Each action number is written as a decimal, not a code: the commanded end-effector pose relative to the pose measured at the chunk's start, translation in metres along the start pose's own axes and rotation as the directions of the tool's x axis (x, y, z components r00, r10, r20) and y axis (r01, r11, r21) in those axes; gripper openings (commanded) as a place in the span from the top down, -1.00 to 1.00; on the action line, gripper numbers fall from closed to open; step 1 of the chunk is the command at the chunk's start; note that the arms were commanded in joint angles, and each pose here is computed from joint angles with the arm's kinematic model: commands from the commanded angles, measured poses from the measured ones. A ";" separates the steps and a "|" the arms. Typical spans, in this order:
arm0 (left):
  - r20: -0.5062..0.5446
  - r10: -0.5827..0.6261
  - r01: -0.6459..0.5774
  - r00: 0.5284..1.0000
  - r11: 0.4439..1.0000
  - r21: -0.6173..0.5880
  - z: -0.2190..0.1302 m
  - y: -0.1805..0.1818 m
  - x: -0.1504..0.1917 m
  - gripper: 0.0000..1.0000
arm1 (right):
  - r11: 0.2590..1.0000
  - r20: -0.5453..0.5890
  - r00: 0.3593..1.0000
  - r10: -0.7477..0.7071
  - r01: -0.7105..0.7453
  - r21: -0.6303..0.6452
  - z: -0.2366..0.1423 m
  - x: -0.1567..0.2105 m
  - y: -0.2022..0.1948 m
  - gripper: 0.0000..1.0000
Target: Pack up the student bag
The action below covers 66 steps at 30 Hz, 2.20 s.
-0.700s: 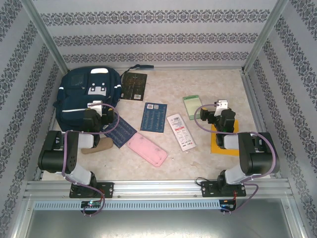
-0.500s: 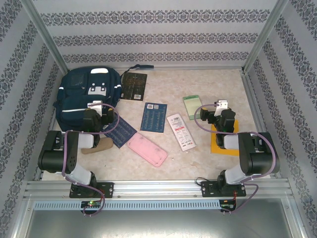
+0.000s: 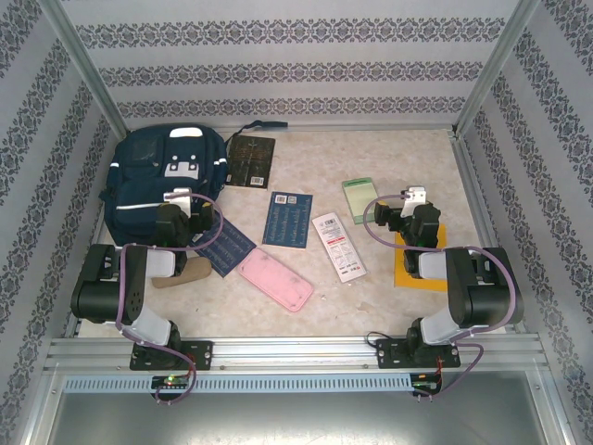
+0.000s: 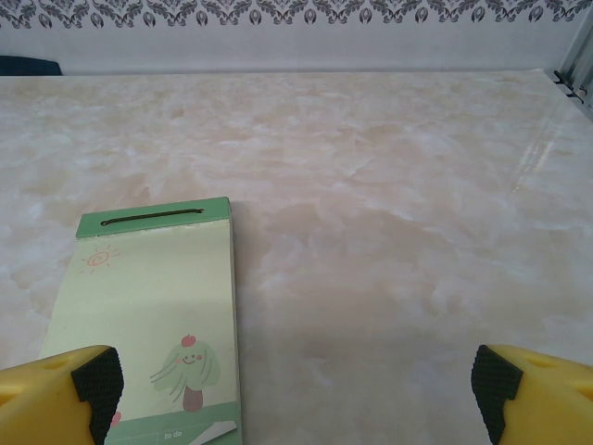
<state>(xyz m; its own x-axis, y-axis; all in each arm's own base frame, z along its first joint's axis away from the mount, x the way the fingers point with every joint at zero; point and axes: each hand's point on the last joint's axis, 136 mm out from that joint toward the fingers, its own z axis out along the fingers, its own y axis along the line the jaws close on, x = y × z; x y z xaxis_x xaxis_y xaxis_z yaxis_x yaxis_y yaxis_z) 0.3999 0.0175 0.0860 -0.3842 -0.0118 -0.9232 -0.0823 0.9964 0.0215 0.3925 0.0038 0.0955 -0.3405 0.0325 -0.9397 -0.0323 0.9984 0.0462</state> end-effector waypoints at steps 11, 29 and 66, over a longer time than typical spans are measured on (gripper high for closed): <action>-0.009 0.005 -0.005 1.000 1.000 0.022 0.000 -0.006 0.003 -0.99 | 1.000 0.030 1.000 0.006 -0.005 -0.011 0.002 -0.011 0.002 -0.96; -0.162 -0.077 0.058 0.984 0.991 -0.122 -0.010 0.016 -0.048 -0.99 | 0.994 0.053 0.998 0.037 -0.042 0.105 -0.011 -0.029 -0.016 -0.96; -0.576 -0.217 0.100 0.788 0.969 -0.227 0.182 -0.064 -0.065 -0.25 | 0.908 -0.167 0.906 0.389 -0.408 -0.096 -0.074 -0.125 0.078 -0.96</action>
<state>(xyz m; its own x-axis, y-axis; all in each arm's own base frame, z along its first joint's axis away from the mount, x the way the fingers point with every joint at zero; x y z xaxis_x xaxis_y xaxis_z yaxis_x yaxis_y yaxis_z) 0.6028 -0.0433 0.0793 -0.7995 -0.2568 -0.5429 -0.2803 0.9590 -0.0409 0.3705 0.0750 0.2332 -0.4779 0.4533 -0.7525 0.0293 0.8643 0.5020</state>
